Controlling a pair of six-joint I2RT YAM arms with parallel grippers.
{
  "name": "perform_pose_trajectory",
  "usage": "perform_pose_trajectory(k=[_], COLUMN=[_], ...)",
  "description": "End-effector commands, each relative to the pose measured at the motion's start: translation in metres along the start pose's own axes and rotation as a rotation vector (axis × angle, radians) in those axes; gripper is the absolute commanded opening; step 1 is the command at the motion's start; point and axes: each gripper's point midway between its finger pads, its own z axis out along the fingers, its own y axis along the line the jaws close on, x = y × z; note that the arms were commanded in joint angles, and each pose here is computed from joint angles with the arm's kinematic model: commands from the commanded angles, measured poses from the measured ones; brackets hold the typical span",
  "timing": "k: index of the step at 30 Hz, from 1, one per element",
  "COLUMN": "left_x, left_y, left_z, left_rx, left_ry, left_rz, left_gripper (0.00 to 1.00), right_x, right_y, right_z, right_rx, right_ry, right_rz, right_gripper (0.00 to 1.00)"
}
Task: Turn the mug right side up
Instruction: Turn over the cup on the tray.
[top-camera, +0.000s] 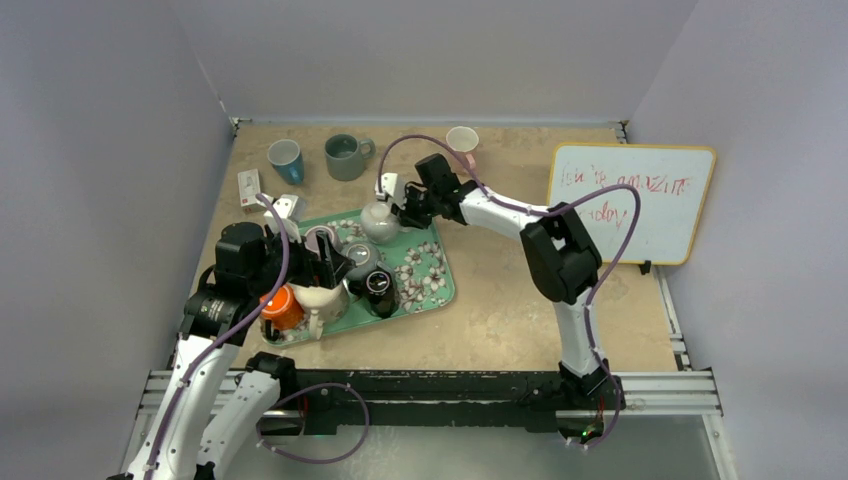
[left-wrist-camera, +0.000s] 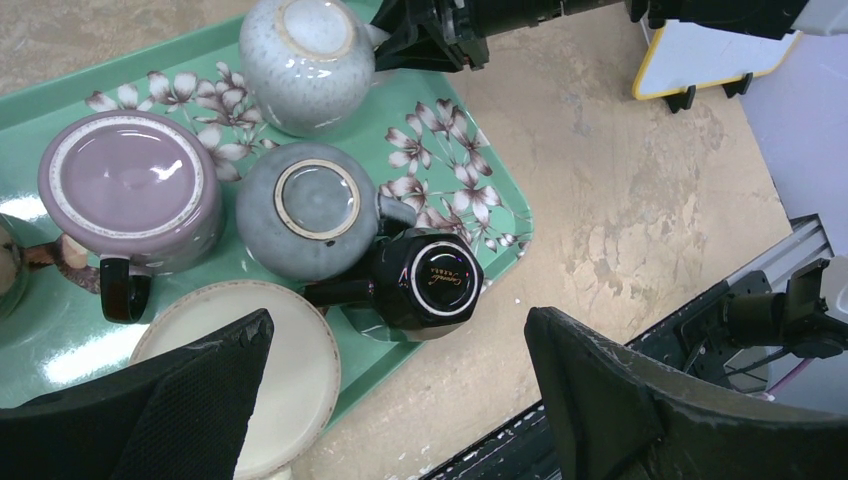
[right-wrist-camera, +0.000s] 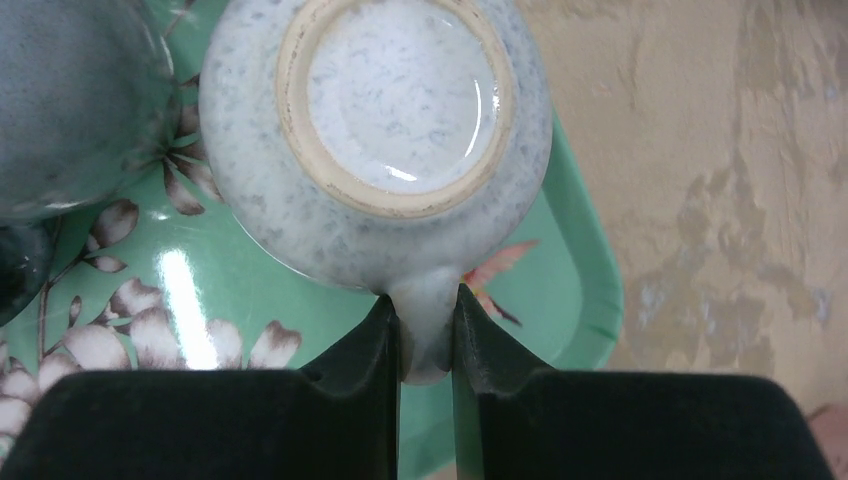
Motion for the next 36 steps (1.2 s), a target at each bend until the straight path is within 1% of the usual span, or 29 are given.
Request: perform_pose_trajectory(k=[1, 9, 13, 19, 26, 31, 33, 36], left_x=[-0.002, -0.002, -0.002, -0.003, -0.004, -0.017, -0.018, -0.014], left_y=[-0.003, -0.003, -0.004, -0.003, -0.004, 0.001, -0.001, -0.009], left_z=[0.000, 0.000, 0.000, -0.002, -0.003, -0.013, -0.012, -0.005], left_rx=[0.018, 0.018, 0.025, 0.015, 0.014, -0.042, -0.033, 0.013], left_ry=[-0.012, -0.015, -0.013, -0.022, -0.017, -0.079, -0.073, -0.032], left_rz=[-0.011, -0.011, -0.010, -0.009, -0.007, 0.006, -0.014, -0.084], left_gripper=[0.96, 0.96, 0.93, 0.93, 0.98, 1.00, 1.00, 1.00], right_x=[-0.060, -0.048, -0.047, -0.049, -0.051, -0.060, -0.065, -0.072], right_y=[-0.034, -0.027, -0.019, -0.016, -0.007, 0.003, 0.008, 0.013], right_z=[-0.042, -0.061, -0.071, -0.095, -0.126, -0.142, -0.148, -0.152], right_rx=[0.180, 0.265, 0.256, 0.307, 0.386, 0.385, 0.376, 0.353], right_ry=[-0.174, -0.192, -0.187, -0.173, -0.233, -0.307, -0.340, -0.391], right_rz=[0.036, 0.181, 0.244, 0.358, 0.525, 0.657, 0.697, 0.739], right_gripper=[0.00, 0.00, 0.00, 0.00, 0.00, 0.00, 0.00, 0.00])
